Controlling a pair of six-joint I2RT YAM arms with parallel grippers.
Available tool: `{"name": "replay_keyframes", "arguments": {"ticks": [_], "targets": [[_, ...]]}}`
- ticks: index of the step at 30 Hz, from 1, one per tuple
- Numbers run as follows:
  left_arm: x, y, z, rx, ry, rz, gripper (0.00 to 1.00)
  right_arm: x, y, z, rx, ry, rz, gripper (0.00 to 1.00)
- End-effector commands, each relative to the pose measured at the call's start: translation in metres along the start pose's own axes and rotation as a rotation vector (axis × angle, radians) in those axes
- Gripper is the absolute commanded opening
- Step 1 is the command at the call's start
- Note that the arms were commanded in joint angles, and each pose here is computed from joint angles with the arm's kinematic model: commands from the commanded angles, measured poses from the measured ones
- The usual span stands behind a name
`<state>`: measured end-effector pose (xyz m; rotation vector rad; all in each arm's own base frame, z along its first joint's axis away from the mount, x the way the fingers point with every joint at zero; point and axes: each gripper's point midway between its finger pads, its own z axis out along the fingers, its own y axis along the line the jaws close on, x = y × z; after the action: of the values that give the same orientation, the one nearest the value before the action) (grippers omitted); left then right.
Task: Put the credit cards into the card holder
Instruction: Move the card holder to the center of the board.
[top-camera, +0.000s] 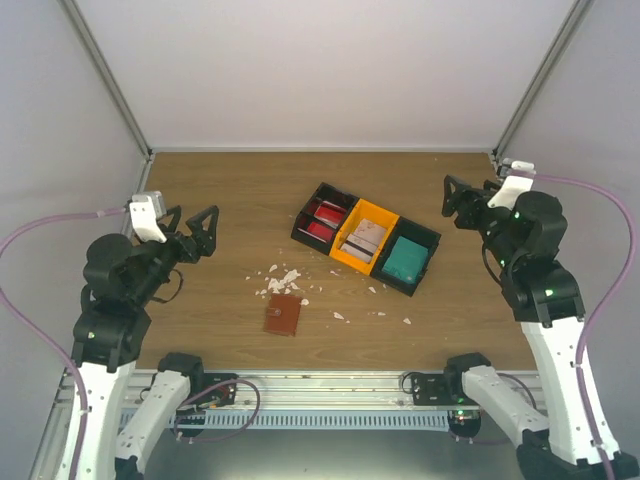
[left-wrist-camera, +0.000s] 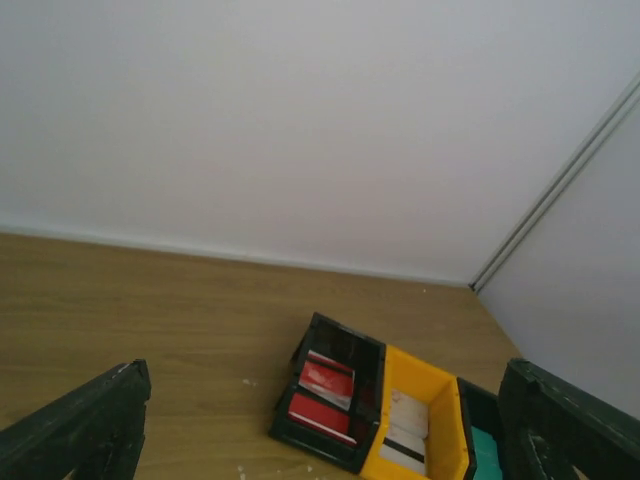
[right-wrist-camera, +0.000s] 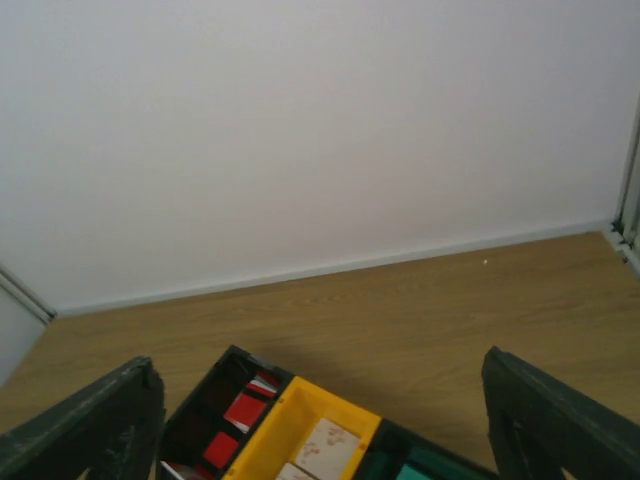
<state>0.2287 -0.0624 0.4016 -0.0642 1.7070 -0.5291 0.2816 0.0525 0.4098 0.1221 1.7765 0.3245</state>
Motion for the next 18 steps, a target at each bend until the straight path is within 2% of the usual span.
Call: {"name": "replay_keyframes", "arguments": {"ticks": [1, 4, 9, 12, 18], "targets": [[0.006, -0.001, 0.014, 0.056, 0.007, -0.024, 0.96, 0.000, -0.001, 0.001, -0.074, -0.020, 0.042, 0.90], [0.023, 0.002, 0.026, 0.088, 0.060, -0.043, 0.98, 0.013, -0.004, 0.010, -0.113, 0.007, 0.079, 0.95], [0.060, -0.006, 0.045, 0.235, 0.153, -0.096, 0.99, 0.055, 0.016, 0.042, -0.281, 0.122, 0.120, 0.93], [0.087, -0.005, 0.055, 0.299, 0.212, -0.155, 0.99, 0.089, 0.031, 0.062, -0.313, 0.190, 0.097, 0.94], [0.151, 0.023, 0.070, 0.218, 0.367, -0.269, 0.99, 0.175, 0.085, 0.092, -0.403, 0.395, 0.048, 0.94]]}}
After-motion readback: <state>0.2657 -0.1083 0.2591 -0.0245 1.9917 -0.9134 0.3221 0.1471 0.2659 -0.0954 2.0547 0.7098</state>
